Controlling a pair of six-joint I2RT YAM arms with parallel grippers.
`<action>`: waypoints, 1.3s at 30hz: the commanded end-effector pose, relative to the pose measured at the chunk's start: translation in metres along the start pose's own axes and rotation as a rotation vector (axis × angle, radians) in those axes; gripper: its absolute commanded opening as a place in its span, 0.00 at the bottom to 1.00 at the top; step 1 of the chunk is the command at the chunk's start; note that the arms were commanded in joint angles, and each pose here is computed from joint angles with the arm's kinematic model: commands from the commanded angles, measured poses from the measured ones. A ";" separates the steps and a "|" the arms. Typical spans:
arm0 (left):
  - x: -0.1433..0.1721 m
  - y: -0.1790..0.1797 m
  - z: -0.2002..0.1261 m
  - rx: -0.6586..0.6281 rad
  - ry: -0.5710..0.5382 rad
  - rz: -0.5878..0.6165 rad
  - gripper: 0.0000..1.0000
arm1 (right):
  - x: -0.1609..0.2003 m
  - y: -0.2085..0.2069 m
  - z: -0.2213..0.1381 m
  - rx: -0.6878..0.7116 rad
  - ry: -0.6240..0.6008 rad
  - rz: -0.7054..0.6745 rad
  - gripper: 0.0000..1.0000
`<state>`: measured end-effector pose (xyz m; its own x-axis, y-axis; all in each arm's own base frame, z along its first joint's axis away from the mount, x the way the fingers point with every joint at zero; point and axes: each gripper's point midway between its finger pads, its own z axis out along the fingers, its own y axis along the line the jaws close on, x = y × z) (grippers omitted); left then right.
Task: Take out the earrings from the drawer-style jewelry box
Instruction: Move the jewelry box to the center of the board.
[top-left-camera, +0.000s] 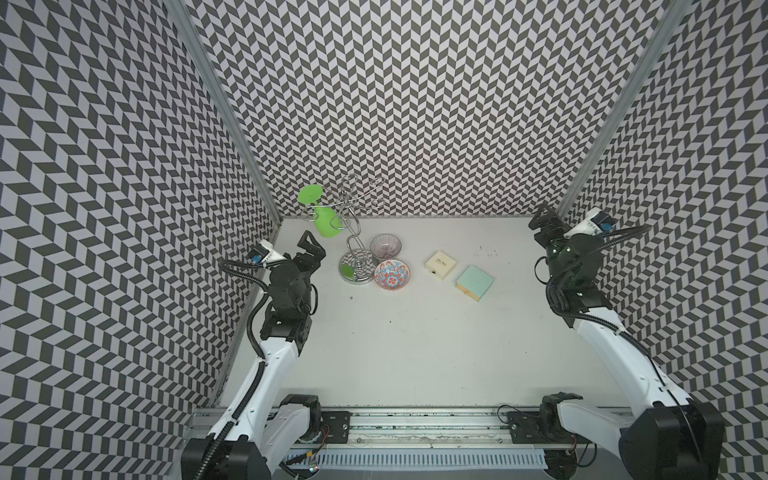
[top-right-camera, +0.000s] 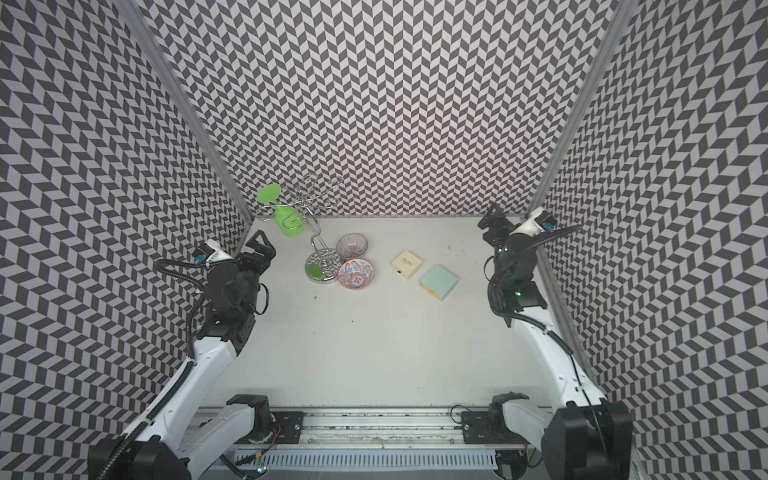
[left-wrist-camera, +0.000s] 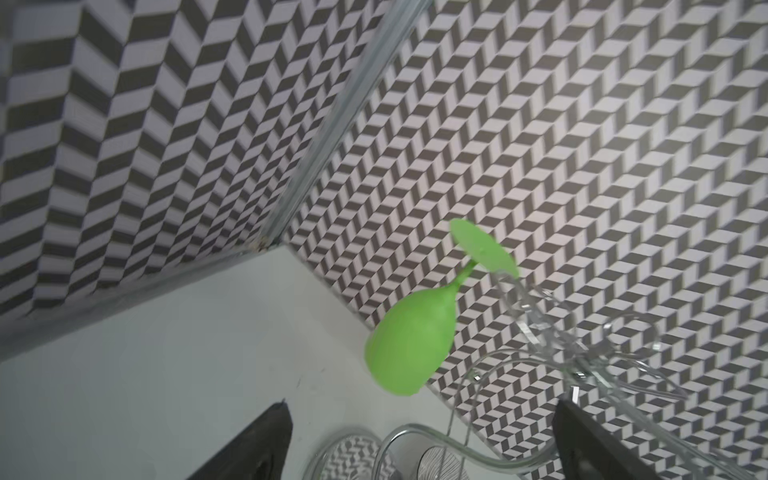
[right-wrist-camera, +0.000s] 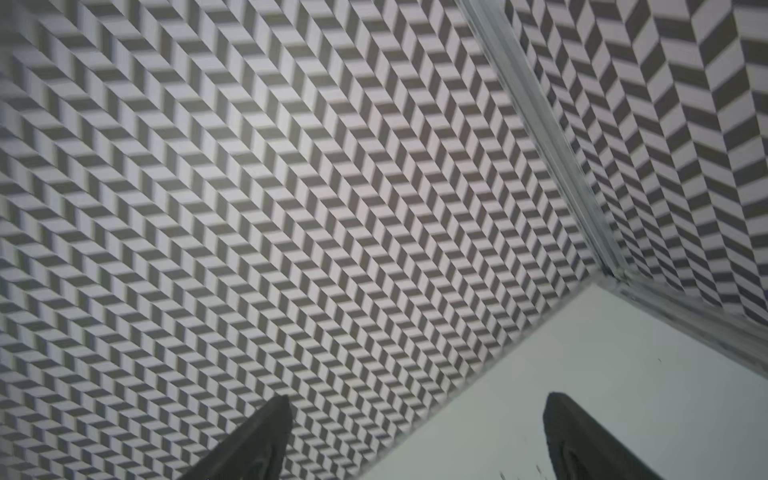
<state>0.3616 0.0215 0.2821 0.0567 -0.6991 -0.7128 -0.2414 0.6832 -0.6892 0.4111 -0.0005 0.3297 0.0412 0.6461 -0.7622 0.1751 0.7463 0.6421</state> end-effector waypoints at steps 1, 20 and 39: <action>0.067 0.031 -0.019 -0.170 0.261 -0.085 1.00 | 0.073 -0.031 0.001 0.161 0.281 -0.016 0.97; 0.202 -0.025 -0.131 0.358 0.851 -0.044 0.92 | 0.221 -0.099 0.053 0.409 0.873 -0.060 0.79; 0.241 -0.079 -0.129 0.462 0.973 0.025 0.90 | 0.255 -0.142 0.059 0.635 0.940 0.008 0.67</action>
<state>0.2617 -0.2210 0.1560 -0.8138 -0.4017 -0.4200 0.1093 0.6041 -0.7894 0.4586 0.0552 0.0405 -0.6875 0.6876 -0.2335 0.6153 0.7224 0.3154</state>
